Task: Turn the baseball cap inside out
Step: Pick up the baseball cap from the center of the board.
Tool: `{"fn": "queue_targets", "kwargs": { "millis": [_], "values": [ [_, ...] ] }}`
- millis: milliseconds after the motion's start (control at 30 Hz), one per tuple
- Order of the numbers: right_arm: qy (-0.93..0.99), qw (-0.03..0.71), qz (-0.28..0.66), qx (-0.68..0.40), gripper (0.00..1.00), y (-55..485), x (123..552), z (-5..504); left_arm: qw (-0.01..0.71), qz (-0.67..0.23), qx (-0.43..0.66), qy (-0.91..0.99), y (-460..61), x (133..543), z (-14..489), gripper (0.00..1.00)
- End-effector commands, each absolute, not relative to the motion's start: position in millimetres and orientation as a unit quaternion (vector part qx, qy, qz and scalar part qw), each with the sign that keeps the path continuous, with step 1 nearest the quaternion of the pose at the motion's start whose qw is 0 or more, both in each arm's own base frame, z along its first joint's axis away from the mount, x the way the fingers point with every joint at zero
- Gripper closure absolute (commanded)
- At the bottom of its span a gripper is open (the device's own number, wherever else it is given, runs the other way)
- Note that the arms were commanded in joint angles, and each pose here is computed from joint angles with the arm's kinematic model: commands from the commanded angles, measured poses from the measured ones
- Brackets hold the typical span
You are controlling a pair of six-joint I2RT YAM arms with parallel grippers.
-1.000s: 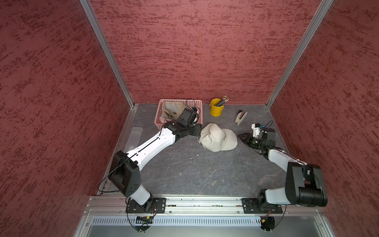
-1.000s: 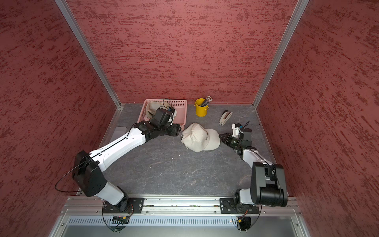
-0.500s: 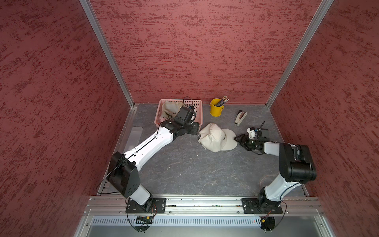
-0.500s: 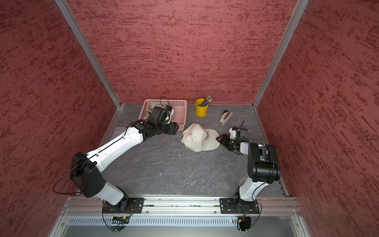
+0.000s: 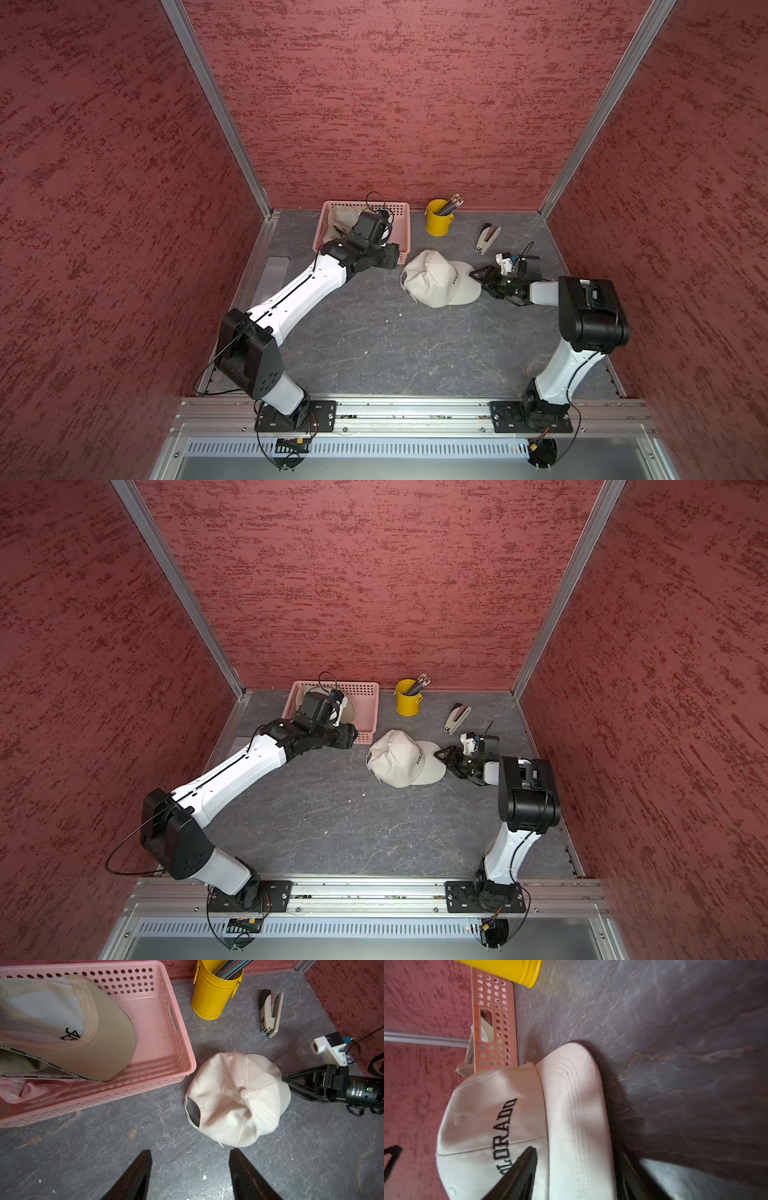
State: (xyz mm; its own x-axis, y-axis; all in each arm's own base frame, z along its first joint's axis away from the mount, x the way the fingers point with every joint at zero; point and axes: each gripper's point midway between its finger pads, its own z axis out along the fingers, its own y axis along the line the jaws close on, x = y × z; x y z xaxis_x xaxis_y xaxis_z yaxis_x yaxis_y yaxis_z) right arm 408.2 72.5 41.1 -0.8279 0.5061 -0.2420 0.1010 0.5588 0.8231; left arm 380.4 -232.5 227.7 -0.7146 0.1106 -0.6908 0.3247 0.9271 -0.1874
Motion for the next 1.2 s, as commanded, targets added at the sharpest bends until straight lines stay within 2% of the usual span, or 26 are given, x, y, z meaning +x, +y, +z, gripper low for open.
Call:
{"fn": "queue_targets", "kwargs": {
  "millis": [0,100,167,267,467,633,733,767,933,1167],
  "values": [
    [0.851,0.213,0.441,0.19,0.53,74.3,404.8,32.0,0.381,-0.154,0.131,0.902,-232.5,384.9,250.7,0.37],
    [0.844,0.234,0.448,0.176,0.76,76.5,407.4,41.7,0.385,-0.154,0.132,0.901,-232.8,387.6,254.2,0.37],
    [0.836,0.247,0.46,0.166,0.87,78.9,407.9,49.9,0.384,-0.154,0.134,0.901,-234.0,388.8,253.5,0.37],
    [0.816,0.267,0.49,0.152,0.98,84.9,405.8,72.5,0.381,-0.15,0.139,0.902,-236.4,389.1,251.9,0.37],
    [0.793,0.315,0.504,0.132,1.0,101.5,387.5,145.9,0.425,-0.089,0.216,0.874,-265.7,368.0,275.4,0.37],
    [0.804,0.356,0.459,0.127,1.0,129.8,360.7,212.3,0.492,-0.036,0.285,0.822,-306.4,337.4,303.2,0.31],
    [0.796,0.377,0.451,0.144,1.0,140.1,348.0,247.2,0.518,-0.025,0.303,0.8,-329.6,323.8,310.7,0.21],
    [0.792,0.384,0.449,0.156,1.0,141.9,344.6,256.5,0.525,-0.022,0.309,0.793,-337.0,319.4,312.3,0.15],
    [0.779,0.409,0.438,0.186,1.0,148.8,334.5,293.5,0.571,-0.001,0.323,0.755,-359.8,296.5,324.1,0.0],
    [0.754,0.417,0.45,0.236,1.0,149.9,329.5,322.3,0.608,0.041,0.331,0.721,-374.9,278.0,321.6,0.0]
  ]
}}
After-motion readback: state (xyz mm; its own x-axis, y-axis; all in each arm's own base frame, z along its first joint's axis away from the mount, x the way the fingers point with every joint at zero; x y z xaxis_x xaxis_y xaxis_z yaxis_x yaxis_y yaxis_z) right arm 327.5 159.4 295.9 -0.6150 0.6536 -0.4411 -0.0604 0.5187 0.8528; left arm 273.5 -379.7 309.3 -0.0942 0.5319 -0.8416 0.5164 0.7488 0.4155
